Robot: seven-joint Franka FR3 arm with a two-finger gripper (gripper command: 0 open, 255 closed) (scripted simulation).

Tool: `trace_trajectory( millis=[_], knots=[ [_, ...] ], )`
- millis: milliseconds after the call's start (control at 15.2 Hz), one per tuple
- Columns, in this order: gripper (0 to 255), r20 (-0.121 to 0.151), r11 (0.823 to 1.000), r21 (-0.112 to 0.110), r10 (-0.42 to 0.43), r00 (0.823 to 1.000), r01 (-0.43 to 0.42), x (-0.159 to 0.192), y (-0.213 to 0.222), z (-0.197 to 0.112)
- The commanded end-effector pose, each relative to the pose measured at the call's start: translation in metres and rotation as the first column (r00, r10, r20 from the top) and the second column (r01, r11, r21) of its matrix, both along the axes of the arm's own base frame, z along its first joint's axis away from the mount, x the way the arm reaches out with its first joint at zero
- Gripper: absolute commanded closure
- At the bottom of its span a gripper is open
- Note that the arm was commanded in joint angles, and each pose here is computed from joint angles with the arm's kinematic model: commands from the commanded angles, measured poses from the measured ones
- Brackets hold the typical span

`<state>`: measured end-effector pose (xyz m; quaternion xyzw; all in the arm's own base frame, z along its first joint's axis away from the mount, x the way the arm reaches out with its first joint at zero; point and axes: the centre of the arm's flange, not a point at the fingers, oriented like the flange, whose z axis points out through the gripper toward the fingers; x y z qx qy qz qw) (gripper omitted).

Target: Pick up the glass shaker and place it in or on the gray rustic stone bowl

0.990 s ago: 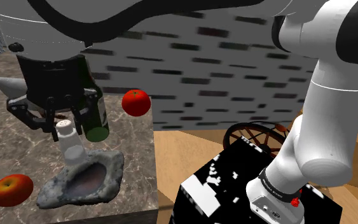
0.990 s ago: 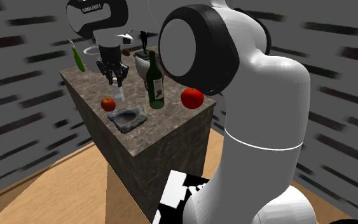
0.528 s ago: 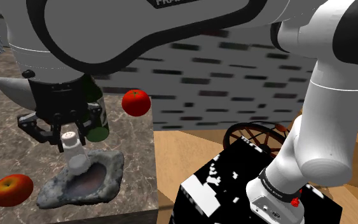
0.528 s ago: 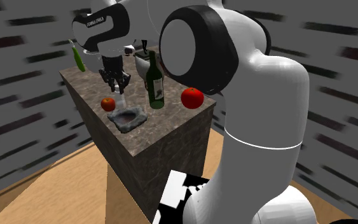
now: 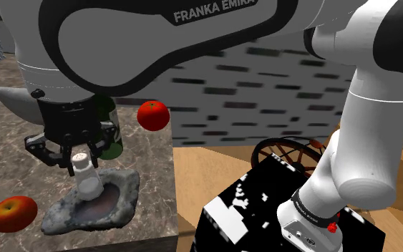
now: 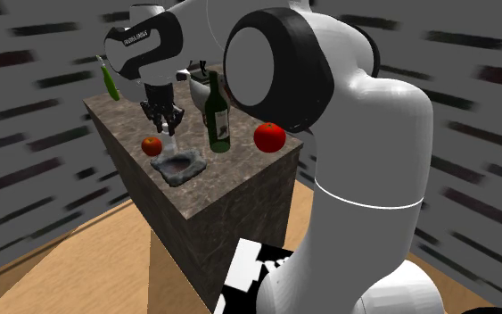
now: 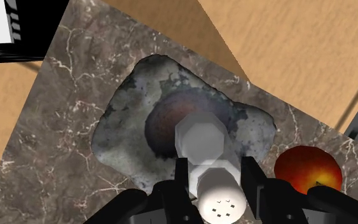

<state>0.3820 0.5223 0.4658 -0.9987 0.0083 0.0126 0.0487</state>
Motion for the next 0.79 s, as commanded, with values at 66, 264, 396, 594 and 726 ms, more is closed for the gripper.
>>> trace_trajectory(
  millis=[66, 264, 396, 594, 726],
  knots=[
    [0, 0.0, 1.0, 0.0, 0.0, 1.0, 0.0, 0.0, 0.0, 0.0],
    [0, 0.0, 1.0, 0.0, 0.0, 1.0, 0.0, 0.0, 0.0, 0.0],
    [0, 0.0, 1.0, 0.0, 0.0, 1.0, 0.0, 0.0, 0.0, 0.0],
    [0, 0.0, 1.0, 0.0, 0.0, 1.0, 0.0, 0.001, -0.004, 0.039],
    [0, 0.0, 1.0, 0.0, 0.0, 1.0, 0.0, 0.001, -0.005, 0.05]
  ],
)
